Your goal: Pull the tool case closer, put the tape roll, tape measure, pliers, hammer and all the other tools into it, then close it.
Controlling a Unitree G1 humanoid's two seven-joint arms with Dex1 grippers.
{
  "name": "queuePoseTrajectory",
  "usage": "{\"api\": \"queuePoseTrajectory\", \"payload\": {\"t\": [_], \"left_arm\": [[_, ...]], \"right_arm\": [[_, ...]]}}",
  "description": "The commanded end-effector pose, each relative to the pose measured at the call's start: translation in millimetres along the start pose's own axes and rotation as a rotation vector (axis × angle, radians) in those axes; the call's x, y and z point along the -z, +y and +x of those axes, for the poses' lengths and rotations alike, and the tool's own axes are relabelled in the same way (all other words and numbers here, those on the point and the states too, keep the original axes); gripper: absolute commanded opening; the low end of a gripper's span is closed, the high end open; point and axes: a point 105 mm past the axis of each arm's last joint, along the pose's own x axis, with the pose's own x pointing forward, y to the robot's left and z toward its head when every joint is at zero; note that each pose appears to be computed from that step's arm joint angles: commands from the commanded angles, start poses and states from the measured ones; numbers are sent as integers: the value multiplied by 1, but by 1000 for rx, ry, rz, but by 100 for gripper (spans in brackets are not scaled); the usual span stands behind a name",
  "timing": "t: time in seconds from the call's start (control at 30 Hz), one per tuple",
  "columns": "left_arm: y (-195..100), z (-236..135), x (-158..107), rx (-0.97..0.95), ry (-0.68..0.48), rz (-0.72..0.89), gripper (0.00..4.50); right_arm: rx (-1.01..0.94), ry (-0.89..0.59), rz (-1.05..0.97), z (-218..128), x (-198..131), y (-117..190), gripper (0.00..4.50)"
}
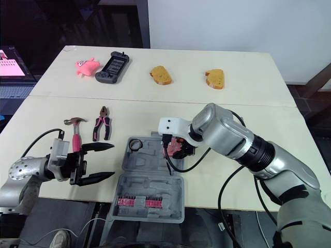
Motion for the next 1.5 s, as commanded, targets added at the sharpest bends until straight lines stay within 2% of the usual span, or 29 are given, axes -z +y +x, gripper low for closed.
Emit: {"api": "queuePoseTrajectory", "payload": {"t": [0.03, 0.6, 1.23, 1.3, 1.37, 1.5], "left_arm": [[2, -5, -10, -9, -11, 45, 450], [-3, -3, -12, -18, -19, 38, 450], [-6, -1, -13, -11, -17, 22, 450], [-6, -1, -12, -6, -14, 19, 450], [-7, -1, -12, -3, -13, 18, 450], [-8, 0, -12, 1, -16, 10, 450]], "right_arm": [[75, 26, -69, 0, -5, -10, 290], [87, 115, -158, 38, 1, -16, 290], [73, 115, -159, 47, 5, -15, 290], [72, 108, -157, 45, 4, -14, 393], [71, 104, -158, 44, 3, -14, 448], [81, 80, -147, 36, -1, -14, 448]]}}
